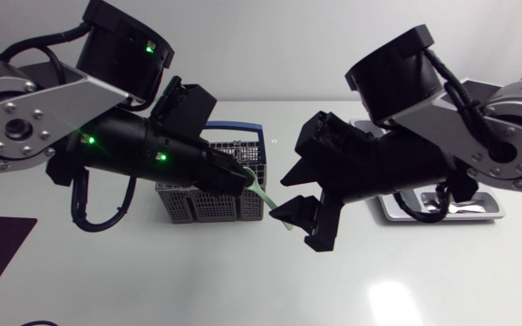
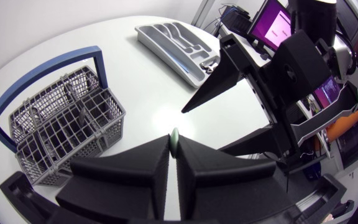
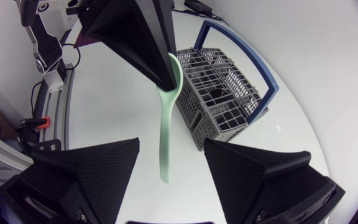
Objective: Unload the cutlery basket into the drawer organizer.
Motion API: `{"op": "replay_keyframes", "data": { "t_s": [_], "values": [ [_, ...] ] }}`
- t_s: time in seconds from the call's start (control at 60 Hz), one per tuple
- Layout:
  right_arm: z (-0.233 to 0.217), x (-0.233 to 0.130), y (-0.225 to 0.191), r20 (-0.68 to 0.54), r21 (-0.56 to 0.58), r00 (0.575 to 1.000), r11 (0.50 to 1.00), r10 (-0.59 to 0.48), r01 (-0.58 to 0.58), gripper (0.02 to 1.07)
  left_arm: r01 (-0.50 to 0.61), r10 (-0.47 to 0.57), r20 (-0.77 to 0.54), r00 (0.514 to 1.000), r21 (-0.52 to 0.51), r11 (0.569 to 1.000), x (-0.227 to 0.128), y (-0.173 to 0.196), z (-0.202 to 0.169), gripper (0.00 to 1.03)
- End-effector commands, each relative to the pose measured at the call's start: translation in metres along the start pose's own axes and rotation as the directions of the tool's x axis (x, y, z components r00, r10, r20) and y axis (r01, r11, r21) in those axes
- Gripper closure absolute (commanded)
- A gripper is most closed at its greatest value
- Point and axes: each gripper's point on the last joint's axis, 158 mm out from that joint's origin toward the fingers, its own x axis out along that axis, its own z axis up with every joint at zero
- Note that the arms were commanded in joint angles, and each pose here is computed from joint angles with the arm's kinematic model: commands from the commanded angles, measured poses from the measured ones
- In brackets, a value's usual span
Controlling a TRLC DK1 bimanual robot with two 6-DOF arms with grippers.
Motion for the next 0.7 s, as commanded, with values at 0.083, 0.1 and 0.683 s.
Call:
{"op": "replay_keyframes", "data": {
  "t_s": [0.083,0.1,0.683],
  "values": [
    [0.02,0.008,0.001,0.03,-0.002,0.999,1.0,0.012,-0.012,0.49,0.036,-0.036,-0.003,0.999,-0.035,0.999,0.0,-0.005,0.01,0.97],
    [0.021,0.008,0.0,0.03,-0.002,0.999,1.0,0.012,-0.012,0.51,0.041,-0.041,-0.003,0.999,-0.037,0.999,0.001,-0.006,0.01,0.97],
    [0.013,0.018,0.006,0.009,0.003,0.999,0.999,0.041,-0.041,1.02,0.081,-0.081,-0.002,0.997,-0.057,0.995,-0.002,-0.008,0.012,0.97]
  ]
}}
